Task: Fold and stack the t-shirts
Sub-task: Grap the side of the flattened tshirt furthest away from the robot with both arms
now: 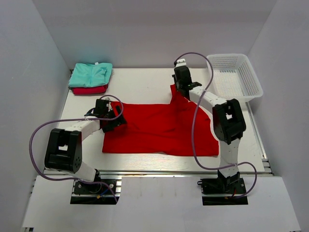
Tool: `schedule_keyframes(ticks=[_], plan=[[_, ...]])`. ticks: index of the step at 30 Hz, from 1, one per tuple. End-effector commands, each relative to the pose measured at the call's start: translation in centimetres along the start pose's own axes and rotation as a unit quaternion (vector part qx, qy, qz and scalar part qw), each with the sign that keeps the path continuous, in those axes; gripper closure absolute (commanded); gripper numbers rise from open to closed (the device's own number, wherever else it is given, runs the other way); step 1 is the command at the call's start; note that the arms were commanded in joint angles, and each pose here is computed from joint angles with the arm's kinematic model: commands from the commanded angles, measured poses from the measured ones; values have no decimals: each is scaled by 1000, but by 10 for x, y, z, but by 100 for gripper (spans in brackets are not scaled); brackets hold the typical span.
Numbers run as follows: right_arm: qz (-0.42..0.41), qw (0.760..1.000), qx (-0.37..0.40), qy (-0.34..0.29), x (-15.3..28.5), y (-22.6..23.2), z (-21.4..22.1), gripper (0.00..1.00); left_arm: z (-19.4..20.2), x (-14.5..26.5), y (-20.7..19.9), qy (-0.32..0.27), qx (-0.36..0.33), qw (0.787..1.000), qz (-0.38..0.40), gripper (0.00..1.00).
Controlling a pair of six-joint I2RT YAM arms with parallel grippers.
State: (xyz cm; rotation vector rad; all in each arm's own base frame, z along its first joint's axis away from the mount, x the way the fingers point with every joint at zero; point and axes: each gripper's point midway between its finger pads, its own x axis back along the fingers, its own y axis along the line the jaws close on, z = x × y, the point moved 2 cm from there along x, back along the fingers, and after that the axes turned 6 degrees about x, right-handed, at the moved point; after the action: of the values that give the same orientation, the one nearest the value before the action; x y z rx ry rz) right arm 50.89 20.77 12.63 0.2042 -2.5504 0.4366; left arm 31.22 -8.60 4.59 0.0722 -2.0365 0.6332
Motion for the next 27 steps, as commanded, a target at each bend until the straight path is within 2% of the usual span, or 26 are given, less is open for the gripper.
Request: schedule_keyframes(ticks=[1, 11, 15, 18, 19, 20, 21, 22, 23, 24, 26, 27], plan=[[55, 994, -59, -74, 24, -31, -45, 100, 33, 0, 37, 51, 4, 996, -74, 0], [100, 989, -38, -105, 26, -59, -74, 100, 33, 0, 37, 51, 4, 996, -74, 0], [63, 990, -35, -122, 23, -46, -80, 100, 34, -3, 36, 54, 4, 996, -70, 0], [-3, 994, -38, -102, 13, -12, -71, 100, 36, -4, 37, 58, 5, 996, -73, 0], [-14, 994, -54, -96, 6, -13, -74, 100, 34, -5, 36, 54, 9, 996, -71, 0], [-83, 991, -49, -91, 0, 12, -69, 94, 35, -5, 35, 56, 9, 996, -67, 0], [-107, 988, -49, -97, 2, 19, -74, 86, 35, -5, 35, 56, 9, 996, -67, 0], [-140, 987, -43, -73, -7, 36, -58, 82, 35, -5, 35, 56, 9, 996, -67, 0], [-231, 969, -38, -81, 3, 62, -63, 69, 35, -5, 35, 56, 9, 996, -67, 0], [-257, 963, -36, -73, 4, 70, -58, 57, 35, -5, 35, 56, 9, 996, -67, 0], [-309, 947, -31, -79, 12, 81, -64, 43, 35, -5, 35, 56, 9, 996, -67, 0], [-310, 948, -32, -65, 11, 82, -58, 30, 37, -4, 36, 60, 10, 996, -69, 0]])
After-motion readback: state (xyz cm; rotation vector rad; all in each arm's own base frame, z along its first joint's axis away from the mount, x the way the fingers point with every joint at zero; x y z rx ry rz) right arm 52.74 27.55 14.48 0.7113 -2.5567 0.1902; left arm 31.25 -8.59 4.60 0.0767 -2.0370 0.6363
